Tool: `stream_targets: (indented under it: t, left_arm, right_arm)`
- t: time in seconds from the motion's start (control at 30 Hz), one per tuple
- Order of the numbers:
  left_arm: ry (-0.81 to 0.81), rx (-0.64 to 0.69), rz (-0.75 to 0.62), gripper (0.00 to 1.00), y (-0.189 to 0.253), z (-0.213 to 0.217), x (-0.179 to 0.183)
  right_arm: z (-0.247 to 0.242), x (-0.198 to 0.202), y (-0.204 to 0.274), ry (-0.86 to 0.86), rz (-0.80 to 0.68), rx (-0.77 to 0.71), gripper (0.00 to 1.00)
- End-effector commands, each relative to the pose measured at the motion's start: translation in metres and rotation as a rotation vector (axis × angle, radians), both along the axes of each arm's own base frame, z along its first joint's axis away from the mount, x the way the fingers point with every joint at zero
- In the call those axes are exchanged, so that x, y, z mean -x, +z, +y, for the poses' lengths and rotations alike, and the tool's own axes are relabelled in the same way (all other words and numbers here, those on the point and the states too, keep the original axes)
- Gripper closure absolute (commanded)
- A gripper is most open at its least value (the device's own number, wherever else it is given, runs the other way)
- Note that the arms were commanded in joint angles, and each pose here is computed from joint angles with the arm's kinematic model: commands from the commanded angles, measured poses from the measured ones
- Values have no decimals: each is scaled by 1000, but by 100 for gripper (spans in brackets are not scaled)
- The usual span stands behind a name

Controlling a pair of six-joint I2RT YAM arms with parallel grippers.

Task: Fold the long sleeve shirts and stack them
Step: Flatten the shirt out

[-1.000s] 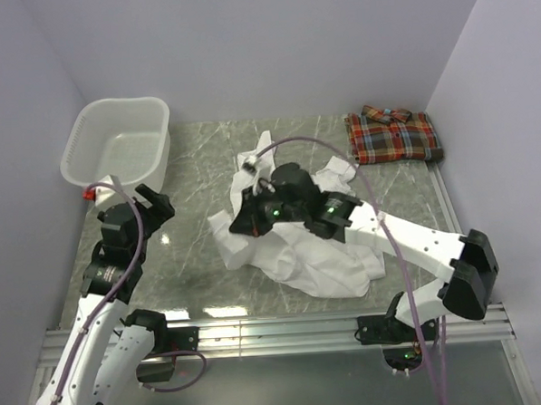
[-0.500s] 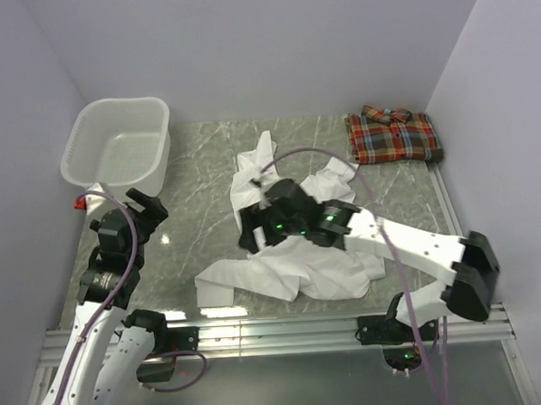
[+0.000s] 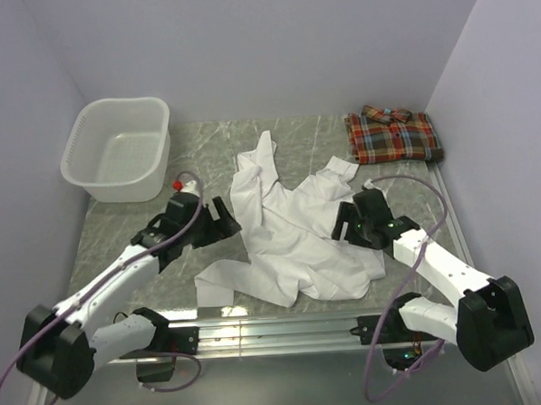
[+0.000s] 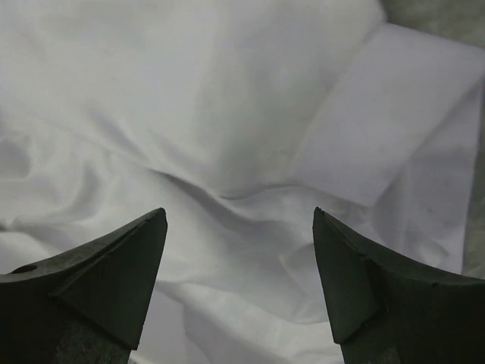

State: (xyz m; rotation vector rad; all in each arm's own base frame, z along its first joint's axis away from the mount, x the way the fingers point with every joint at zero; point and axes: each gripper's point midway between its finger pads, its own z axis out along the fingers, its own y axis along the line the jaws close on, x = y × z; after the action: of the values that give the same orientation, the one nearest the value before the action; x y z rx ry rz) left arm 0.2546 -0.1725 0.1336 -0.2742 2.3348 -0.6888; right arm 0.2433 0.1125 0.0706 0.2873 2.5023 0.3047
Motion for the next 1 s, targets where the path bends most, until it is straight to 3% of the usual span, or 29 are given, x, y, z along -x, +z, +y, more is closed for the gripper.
stream_targets:
  t: [0.0, 0.3, 0.63, 0.97]
  left_arm:
    - [-3, 53, -31, 11, 6, -31, -19]
    - [91, -25, 63, 16, -52, -48, -65]
    - [258, -133, 33, 20, -58, -28, -125]
    - [278, -178, 74, 27, -79, -12, -164]
  right_arm:
    - [-14, -12, -6, -104, -26, -84, 16]
    - [-30, -13, -30, -193, 19, -233, 16]
    - [-30, -15, -35, -209, 34, -260, 17]
    - [-27, -15, -34, -201, 42, -276, 17]
